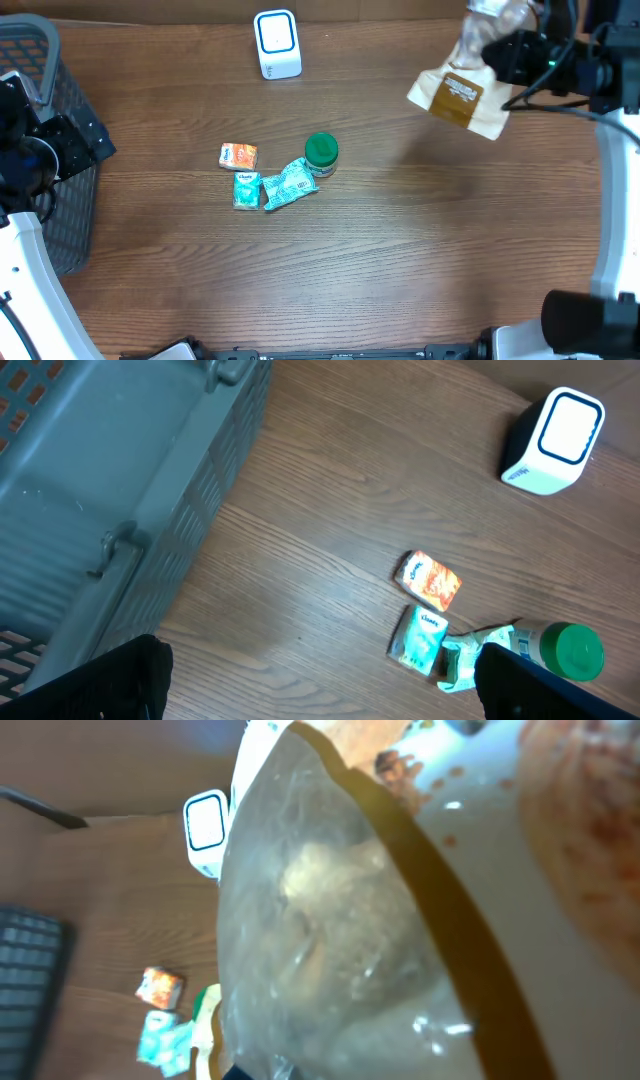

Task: Scan the item barcode
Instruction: 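Move the snack bag right and release it on the table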

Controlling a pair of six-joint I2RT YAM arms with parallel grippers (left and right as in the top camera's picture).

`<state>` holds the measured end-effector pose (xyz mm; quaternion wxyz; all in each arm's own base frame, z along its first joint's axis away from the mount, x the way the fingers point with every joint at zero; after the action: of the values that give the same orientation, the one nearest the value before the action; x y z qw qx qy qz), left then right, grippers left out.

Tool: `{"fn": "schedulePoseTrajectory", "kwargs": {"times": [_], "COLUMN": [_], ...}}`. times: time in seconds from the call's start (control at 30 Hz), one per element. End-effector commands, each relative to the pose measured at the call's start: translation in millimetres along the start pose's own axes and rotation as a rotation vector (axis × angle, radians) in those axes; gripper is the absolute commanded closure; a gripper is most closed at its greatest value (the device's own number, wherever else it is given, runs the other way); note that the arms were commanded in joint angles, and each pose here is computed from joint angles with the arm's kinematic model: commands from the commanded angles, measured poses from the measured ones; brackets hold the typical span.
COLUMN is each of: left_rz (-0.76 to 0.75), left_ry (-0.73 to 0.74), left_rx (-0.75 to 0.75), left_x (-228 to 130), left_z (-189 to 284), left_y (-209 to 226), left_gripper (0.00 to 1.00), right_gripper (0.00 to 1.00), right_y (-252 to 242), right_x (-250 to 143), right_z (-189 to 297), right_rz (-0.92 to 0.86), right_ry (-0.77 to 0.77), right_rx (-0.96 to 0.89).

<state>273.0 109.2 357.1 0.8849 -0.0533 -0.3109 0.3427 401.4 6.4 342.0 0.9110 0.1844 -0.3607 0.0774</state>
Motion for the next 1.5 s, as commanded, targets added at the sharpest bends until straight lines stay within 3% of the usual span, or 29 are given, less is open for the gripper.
{"fn": "schedulePoseTrajectory", "kwargs": {"times": [0.0, 0.4, 0.6, 1.0, 1.13, 1.2, 1.3, 1.47], "left_rz": [0.017, 0.017, 0.017, 0.017, 0.017, 0.017, 0.017, 0.017], "left_ry": [-0.004, -0.004, -0.004, -0.004, -0.004, -0.004, -0.004, -0.004], "left_rx": [-0.009, -0.009, -0.009, -0.009, -0.009, -0.009, -0.009, -0.009], "left_x": [2, 2, 2, 2, 2, 2, 2, 2], "left_z": [1, 1, 1, 1, 1, 1, 1, 1], "left_y": [-1, -1, -1, -1, -1, -1, -1, -1], "left_gripper": [0.01, 0.00, 0.01, 0.00, 0.01, 0.01, 0.00, 0.00], "right_gripper": [0.96, 0.96, 0.96, 0.95, 0.67, 0.59, 0.37, 0.18], "right_y": [-16, -89, -129, -155, -156, -156, -147, -140], "right_x": [-17, -105, -142, -182, -182, -183, -180, -171], "right_z": [-20, -118, -132, -147, -147, -147, -148, -137], "right_rz": [-0.116, -0.330, -0.525, -0.572, -0.572, -0.577, -0.526, -0.484], "right_ry": [0.025, 0.088, 0.084, 0.090, 0.090, 0.098, 0.098, 0.161], "right_rx": [0.152, 0.115, -0.042, -0.151, -0.157, -0.157, -0.086, -0.060]}}
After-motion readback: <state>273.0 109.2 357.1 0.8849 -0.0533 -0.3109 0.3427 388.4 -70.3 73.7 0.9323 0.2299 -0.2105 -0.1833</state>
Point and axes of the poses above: each gripper's point midway between its finger pads, its own z axis back along the fingers, its own y axis along the line the jaws close on, x = y × z, the point moved 4 cm from there along z, back along the fingers, and after that the axes turned 13 degrees about z, right-handed, at the moved point
